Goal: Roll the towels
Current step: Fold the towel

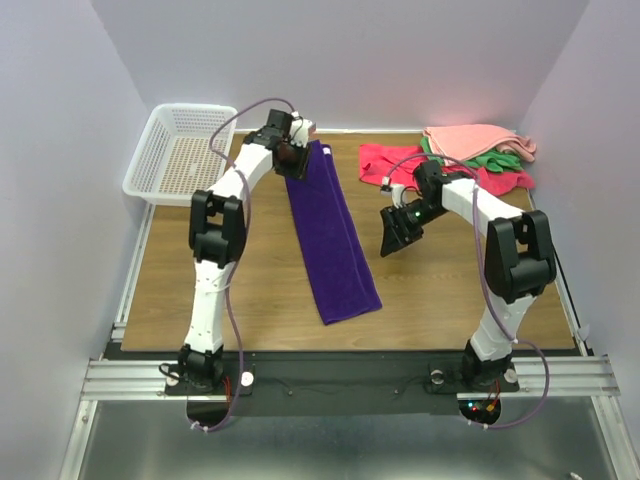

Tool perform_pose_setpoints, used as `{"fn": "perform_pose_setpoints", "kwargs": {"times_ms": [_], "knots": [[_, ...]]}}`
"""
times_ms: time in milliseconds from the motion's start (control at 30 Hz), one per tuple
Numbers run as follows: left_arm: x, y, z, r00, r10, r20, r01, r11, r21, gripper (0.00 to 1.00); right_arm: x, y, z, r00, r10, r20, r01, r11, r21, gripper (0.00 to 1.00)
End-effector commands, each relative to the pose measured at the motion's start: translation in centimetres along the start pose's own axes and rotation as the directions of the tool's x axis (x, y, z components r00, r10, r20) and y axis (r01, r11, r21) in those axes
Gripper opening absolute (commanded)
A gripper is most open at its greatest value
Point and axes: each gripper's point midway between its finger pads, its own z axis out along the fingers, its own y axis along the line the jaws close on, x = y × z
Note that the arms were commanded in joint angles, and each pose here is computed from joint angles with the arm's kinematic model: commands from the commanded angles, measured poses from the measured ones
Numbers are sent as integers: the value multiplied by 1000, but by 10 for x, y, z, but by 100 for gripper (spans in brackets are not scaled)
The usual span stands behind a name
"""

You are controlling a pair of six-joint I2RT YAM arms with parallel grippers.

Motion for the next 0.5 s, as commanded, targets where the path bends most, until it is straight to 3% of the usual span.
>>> {"fn": "perform_pose_setpoints", "kwargs": {"times_ms": [0, 100, 133, 167, 200, 267, 300, 467], "knots": [[-90, -75, -176, 900, 225, 374, -272, 959, 78, 48, -15, 11, -32, 976, -211, 47, 205, 973, 104, 66], [-40, -105, -183, 871, 369, 324, -404, 914, 44, 48, 14, 11, -28, 983, -177, -54, 181, 980, 81, 64], [-35, -118, -212, 826, 441, 352, -467, 884, -11, 48, 19, 15, -29, 984, -170, -52, 174, 982, 73, 64], [-18, -135, -213, 812, 482, 329, -504, 864, -23, 48, 25, 18, -29, 986, -161, -52, 164, 984, 67, 64], [18, -161, -211, 797, 536, 278, -550, 835, -31, 47, 34, 20, -26, 989, -136, -59, 139, 989, 55, 64], [58, -195, -208, 785, 568, 246, -590, 807, 20, 46, 36, 24, -29, 992, -117, -42, 120, 991, 62, 63], [109, -223, -199, 800, 571, 186, -594, 798, 103, 46, 36, 28, -29, 994, -103, -29, 105, 993, 51, 63], [188, -286, -192, 745, 656, 122, -664, 713, 224, 44, 27, 31, -35, 997, -82, 13, 81, 994, 69, 63]]}}
